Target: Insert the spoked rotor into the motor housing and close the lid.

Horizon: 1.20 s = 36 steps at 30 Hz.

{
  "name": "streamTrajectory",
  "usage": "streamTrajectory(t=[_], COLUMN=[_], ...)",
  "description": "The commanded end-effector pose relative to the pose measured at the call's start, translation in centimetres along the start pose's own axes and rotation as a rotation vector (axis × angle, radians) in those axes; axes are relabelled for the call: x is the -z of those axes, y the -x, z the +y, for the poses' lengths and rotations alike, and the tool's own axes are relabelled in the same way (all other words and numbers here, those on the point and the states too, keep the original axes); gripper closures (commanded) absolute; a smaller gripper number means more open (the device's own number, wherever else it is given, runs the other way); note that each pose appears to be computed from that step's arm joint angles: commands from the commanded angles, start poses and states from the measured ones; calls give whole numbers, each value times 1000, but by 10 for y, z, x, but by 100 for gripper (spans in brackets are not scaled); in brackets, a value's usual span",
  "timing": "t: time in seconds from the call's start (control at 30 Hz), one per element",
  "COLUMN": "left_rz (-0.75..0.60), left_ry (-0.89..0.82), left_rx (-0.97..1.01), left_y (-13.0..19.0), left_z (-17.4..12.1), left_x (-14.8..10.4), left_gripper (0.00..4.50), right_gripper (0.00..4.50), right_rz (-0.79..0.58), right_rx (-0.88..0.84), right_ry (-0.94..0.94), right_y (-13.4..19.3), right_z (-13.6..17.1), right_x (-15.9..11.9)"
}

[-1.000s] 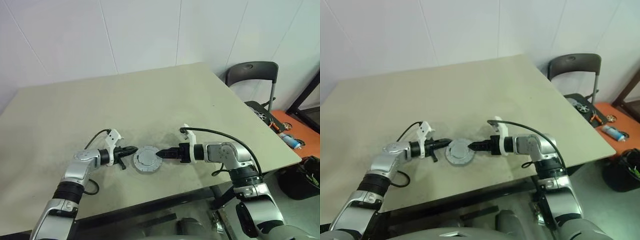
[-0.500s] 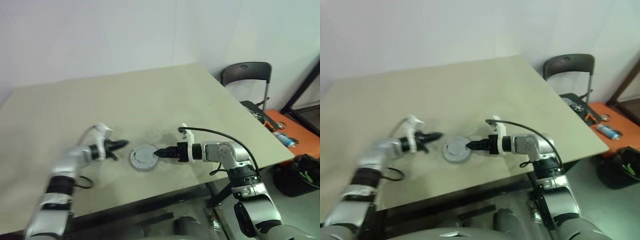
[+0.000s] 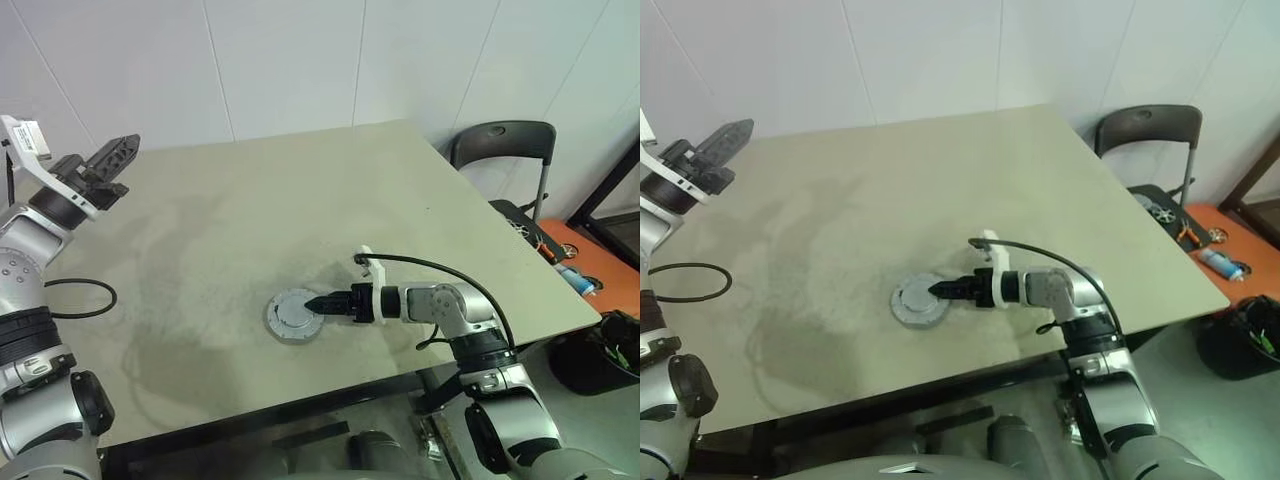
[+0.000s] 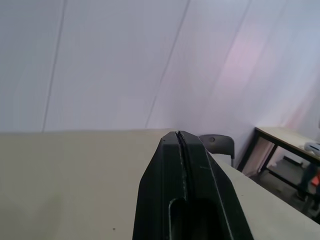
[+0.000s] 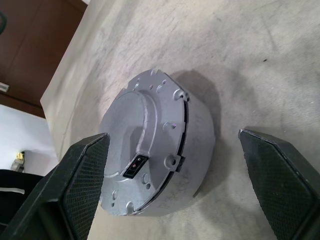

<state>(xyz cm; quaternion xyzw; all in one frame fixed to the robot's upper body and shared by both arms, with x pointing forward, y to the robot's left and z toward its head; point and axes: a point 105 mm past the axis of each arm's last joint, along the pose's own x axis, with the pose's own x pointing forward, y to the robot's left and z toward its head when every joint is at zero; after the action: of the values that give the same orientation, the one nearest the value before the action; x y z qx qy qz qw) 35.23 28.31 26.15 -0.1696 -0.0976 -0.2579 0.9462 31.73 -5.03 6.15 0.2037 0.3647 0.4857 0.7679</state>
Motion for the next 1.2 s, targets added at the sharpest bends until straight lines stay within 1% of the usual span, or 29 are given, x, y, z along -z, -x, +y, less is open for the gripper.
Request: streamTrajectory(t=[0.03,0.1,0.2,0.23,0.27,0.3,0.33,0.43,0.47,0.53,0.57,0.6,0.63,0.67,0.7,0.73,0.8,0.83,0.87,0.9,0.93,0.97,1.03,1.07,1.13,1.17,1.2], left_rz=[-8,5,20,108,219,296,336,251,255,309,314,302,241,164,141,164,450,499,508,377,305,323,510,554,472,438,438], left_ry=[-31,-48,-121,-316,-534,-718,-864,-1058,-1136,-1280,-1268,-1202,-1010,-722,-520,-403,-682,-660,-625,-462,-332,-297,-423,-386,-183,-120,-123], left_rx=[29,26,18,58,143,230,298,331,372,490,519,517,452,387,373,376,546,625,668,588,542,544,618,633,569,546,533], left_y=[1,2,3,7,13,18,22,14,14,22,24,23,17,10,6,7,38,47,51,30,15,11,28,34,22,16,12], left_z=[-8,-8,-10,-16,-25,-34,-40,-44,-45,-47,-49,-52,-58,-64,-70,-71,-67,-77,-84,-91,-94,-96,-88,-87,-90,-91,-89], left_x=[-10,-5,2,17,40,59,71,62,64,76,78,77,64,47,40,43,99,111,115,93,79,79,112,119,102,94,92], left_gripper=[450,450,450,450,450,450,450,450,450,450,450,450,450,450,450,450,450,450,450,450,450,450,450,450,450,450,450], right_gripper=[17,17,17,17,17,17,17,17,17,17,17,17,17,17,17,17,17,17,17,17,17,17,17,17,17,17,17], right_rz=[-25,-22,-18,-15,-13,-12,-12,-12,-11,-8,-7,-6,-5,-5,-6,-5,-6,-8,-9,-10,-12,-13,-17,-19,-25,-30,-50], right_rx=[6,6,7,7,7,8,8,14,16,18,18,18,16,17,17,16,15,13,11,12,14,15,14,11,8,5,-18], right_ry=[42,41,42,44,46,47,48,52,55,59,62,63,64,63,63,63,62,62,61,61,61,60,58,57,53,48,21], right_y=[3,3,2,2,2,2,3,4,3,3,2,2,2,1,1,0,-1,-2,-2,-2,-2,-2,-2,-2,0,1,5], right_z=[1,1,1,1,1,1,0,-1,-2,-2,-2,-1,-1,-1,-1,-1,-1,0,0,0,-1,-1,-1,-1,0,1,4], right_x=[-13,-10,-8,-7,-7,-7,-7,-8,-9,-9,-9,-9,-8,-8,-7,-7,-6,-6,-6,-6,-6,-6,-6,-7,-8,-9,-13])
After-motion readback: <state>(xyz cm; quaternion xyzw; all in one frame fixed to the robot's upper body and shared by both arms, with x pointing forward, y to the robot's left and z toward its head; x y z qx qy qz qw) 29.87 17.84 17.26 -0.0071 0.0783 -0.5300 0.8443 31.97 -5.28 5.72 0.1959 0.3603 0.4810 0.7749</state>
